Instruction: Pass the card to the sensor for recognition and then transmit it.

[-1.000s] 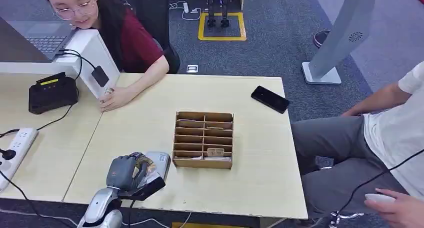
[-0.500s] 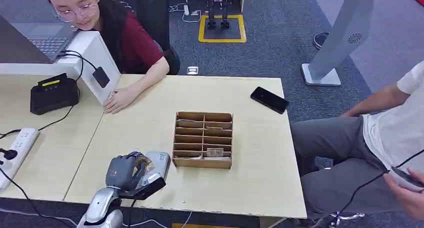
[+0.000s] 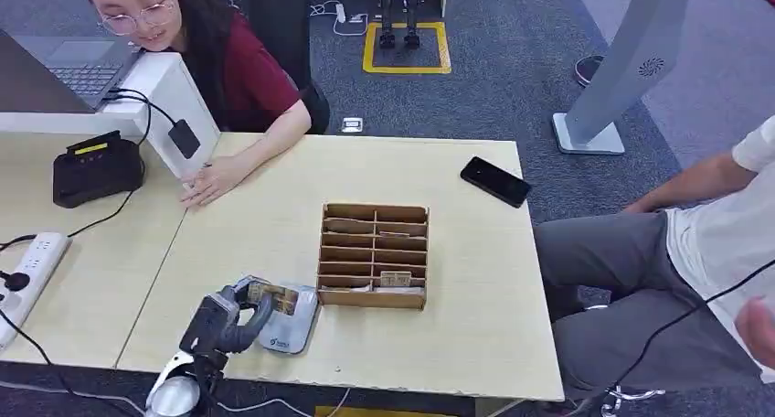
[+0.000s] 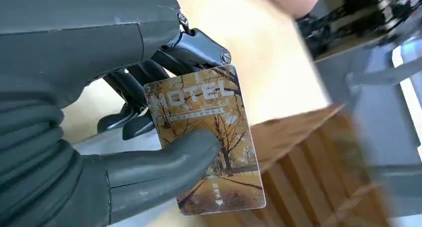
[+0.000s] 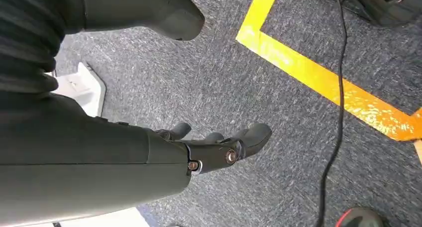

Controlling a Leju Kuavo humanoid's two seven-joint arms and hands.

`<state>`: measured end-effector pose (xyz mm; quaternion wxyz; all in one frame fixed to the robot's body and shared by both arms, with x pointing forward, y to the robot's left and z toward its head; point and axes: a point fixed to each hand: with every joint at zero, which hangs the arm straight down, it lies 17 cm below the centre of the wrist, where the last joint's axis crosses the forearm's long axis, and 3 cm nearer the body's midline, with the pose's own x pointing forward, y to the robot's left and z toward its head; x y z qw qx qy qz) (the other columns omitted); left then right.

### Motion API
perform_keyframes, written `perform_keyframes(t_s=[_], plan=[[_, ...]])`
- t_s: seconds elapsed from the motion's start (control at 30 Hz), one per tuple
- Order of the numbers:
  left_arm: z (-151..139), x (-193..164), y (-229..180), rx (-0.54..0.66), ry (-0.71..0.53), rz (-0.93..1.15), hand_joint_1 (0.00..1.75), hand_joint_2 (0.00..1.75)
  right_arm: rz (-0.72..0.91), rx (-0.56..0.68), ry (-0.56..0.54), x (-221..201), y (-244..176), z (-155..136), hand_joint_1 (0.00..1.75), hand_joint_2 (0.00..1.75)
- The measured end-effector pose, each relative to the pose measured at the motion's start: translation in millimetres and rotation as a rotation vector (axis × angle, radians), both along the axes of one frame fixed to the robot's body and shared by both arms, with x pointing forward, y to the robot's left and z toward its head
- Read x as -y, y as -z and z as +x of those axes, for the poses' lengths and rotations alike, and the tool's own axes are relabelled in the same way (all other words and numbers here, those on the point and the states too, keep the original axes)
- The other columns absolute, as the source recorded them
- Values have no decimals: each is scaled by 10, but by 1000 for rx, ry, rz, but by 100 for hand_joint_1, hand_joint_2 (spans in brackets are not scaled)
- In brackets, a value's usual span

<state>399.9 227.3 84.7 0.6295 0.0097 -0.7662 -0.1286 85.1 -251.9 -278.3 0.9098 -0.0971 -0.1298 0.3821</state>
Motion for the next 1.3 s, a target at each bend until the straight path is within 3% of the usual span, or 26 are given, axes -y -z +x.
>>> perform_keyframes(t_s=[0.13, 0.4, 0.67, 0.73, 1.17, 1.3], plan=[[109, -150, -547, 89, -70, -243, 175, 175, -4, 5, -1, 8, -2, 11, 0, 175], [443, -492, -1179, 250, -207, -239, 175, 175, -5, 4, -10, -14, -6, 32, 0, 175], [673, -767, -1754, 528, -493, 250, 175, 175, 1, -12, -58, -62, -7, 39, 0, 175], [676, -788, -1874, 618, -589, 479, 175, 175, 4, -6, -79, -81, -11, 54, 0, 175], [1131, -726, -2087, 765, -630, 1109, 175, 175, 8, 19, -164, -152, -30, 142, 0, 175], [1245, -803, -2113, 753, -643, 1178, 175, 175, 3, 1, -171, -152, -24, 111, 0, 175]])
